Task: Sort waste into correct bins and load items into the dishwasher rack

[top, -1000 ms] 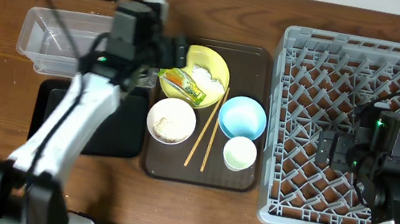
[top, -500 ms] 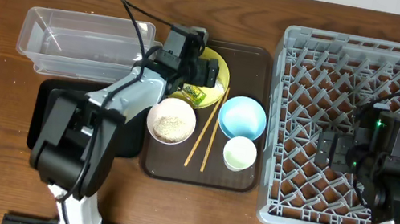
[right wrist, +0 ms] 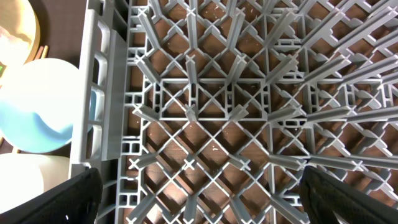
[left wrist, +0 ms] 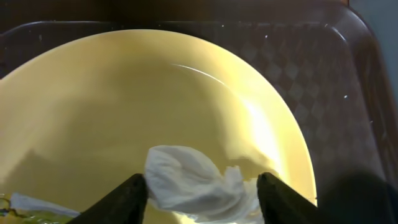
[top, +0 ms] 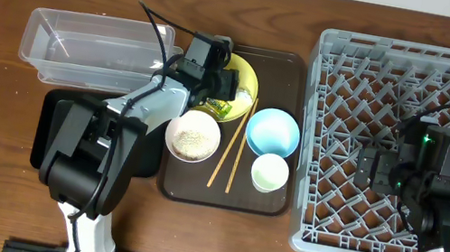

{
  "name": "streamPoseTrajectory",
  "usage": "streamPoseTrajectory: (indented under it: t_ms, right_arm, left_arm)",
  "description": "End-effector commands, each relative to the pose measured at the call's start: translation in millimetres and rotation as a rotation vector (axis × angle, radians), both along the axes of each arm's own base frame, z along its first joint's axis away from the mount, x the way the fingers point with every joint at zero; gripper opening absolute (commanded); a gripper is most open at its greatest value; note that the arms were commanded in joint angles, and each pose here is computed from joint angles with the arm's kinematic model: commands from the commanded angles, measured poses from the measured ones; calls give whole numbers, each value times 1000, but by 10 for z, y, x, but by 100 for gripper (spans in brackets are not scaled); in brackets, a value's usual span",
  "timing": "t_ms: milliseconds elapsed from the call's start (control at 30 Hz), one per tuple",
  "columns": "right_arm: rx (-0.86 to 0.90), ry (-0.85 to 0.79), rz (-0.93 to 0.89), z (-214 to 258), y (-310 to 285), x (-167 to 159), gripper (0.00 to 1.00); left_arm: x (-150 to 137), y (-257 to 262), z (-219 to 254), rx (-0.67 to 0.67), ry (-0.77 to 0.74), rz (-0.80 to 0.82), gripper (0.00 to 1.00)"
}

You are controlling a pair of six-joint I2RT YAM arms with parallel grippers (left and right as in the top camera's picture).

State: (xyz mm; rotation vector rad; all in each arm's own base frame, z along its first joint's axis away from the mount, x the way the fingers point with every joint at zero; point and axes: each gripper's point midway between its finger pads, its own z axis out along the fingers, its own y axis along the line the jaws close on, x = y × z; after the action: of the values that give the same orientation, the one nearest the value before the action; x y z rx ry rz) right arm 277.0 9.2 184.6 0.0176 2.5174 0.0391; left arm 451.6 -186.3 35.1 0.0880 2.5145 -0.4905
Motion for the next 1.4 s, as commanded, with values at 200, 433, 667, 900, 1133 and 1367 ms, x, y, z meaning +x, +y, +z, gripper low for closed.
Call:
streamPoseTrajectory:
  t_ms: [200,433,667,900,1133,1367]
  right_arm:
    - [11,-16,-1,80,22,21,99]
    - [10,-16,-1,81,21,23,99]
    - [10,-16,-1,81,21,23,99]
    - [11,-24,-1,91,22,37,99]
    - [11,-22,0,89,24,34,99]
    - [11,-23,-1,90,22,36,99]
  left_arm:
    - [17,53,-44,42,5,19,27]
    - [93,95,255,20,-56,33,6]
    - [166,695,1158,39,-211,188,6]
    - [23,1777,1442,164,-209,455,7]
    - [-75,2010,1230,190,-120,498,55]
    - [-147,1340,1256,90,-103,312,57]
